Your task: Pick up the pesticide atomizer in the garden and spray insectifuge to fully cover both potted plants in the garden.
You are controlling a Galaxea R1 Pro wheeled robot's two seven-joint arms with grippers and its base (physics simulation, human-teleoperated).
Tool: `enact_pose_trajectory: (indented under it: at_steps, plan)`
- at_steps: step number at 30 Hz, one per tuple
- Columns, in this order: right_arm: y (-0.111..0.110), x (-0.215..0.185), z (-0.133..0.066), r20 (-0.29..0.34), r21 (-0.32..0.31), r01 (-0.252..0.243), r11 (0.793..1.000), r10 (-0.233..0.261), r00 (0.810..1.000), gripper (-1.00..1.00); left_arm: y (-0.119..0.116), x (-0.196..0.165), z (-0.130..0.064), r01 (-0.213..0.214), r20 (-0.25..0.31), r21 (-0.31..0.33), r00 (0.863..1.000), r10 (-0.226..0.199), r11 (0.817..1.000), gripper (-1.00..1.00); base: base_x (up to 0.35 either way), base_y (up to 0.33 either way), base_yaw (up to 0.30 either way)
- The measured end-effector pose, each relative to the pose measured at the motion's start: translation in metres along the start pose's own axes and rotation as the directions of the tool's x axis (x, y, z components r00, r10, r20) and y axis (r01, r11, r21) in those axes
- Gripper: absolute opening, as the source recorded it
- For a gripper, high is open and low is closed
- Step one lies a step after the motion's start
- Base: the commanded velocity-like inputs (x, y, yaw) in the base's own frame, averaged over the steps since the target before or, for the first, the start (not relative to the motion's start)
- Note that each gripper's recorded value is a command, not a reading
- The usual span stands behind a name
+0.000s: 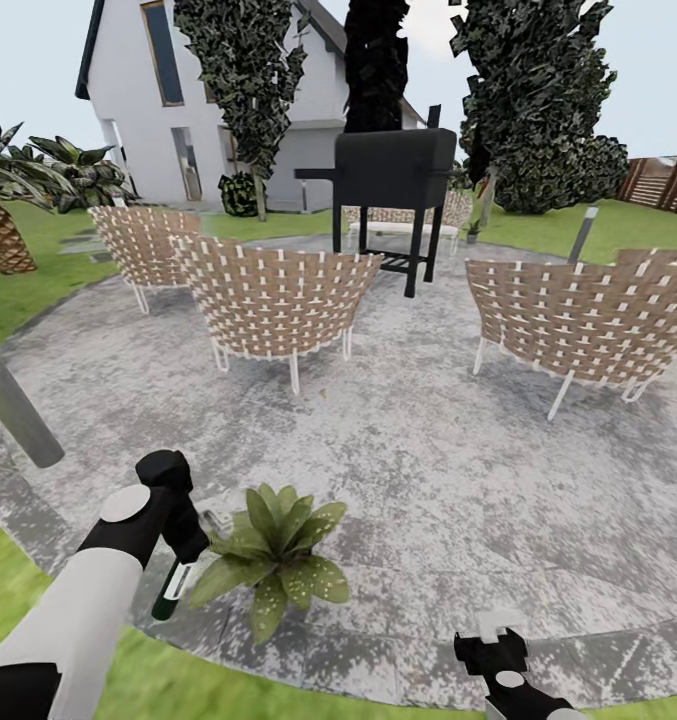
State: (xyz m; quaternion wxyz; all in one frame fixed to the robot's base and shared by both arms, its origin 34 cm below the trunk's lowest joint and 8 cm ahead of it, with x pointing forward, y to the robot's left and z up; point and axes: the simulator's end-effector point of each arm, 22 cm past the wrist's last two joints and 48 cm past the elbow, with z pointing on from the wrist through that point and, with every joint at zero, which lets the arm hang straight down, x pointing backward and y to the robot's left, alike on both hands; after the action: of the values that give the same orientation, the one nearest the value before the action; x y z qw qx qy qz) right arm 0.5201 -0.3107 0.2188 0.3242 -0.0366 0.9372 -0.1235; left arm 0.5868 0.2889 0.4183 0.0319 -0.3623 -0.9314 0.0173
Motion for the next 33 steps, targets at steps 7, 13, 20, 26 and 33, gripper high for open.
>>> enact_pose_trajectory:
  at_steps: [7, 13, 20, 26, 33]
  plan:
    - [0.000, -0.001, 0.000, 0.001, 0.000, 0.000, 1.000, 0.000, 1.000, 1.00, 0.002, -0.001, -0.003, 0.003, 0.005, -0.004, 1.000, -0.003, 1.000, -1.00, 0.129, 0.281, -0.130]
    - [-0.001, -0.003, -0.001, 0.005, 0.001, 0.000, 1.000, 0.000, 1.000, 1.00, 0.000, 0.001, -0.002, -0.001, 0.000, -0.005, 1.000, 0.001, 1.000, -1.00, 0.073, 0.057, -0.237]
    - [-0.001, -0.005, -0.002, 0.010, 0.002, -0.002, 1.000, 0.002, 1.000, 1.00, 0.000, 0.003, -0.003, -0.001, -0.001, -0.008, 1.000, 0.001, 1.000, -1.00, 0.001, 0.067, -0.232]
    - [-0.001, -0.006, -0.002, 0.012, 0.002, -0.003, 1.000, 0.003, 1.000, 1.00, 0.000, 0.004, -0.004, 0.000, -0.001, -0.009, 1.000, 0.000, 1.000, -1.00, 0.000, 0.288, -0.063]
    - [-0.017, -0.005, 0.000, 0.011, 0.021, 0.004, 1.000, -0.004, 1.000, 1.00, 0.000, 0.002, -0.005, 0.001, 0.005, -0.009, 1.000, -0.001, 1.000, -1.00, 0.058, 0.299, -0.001]
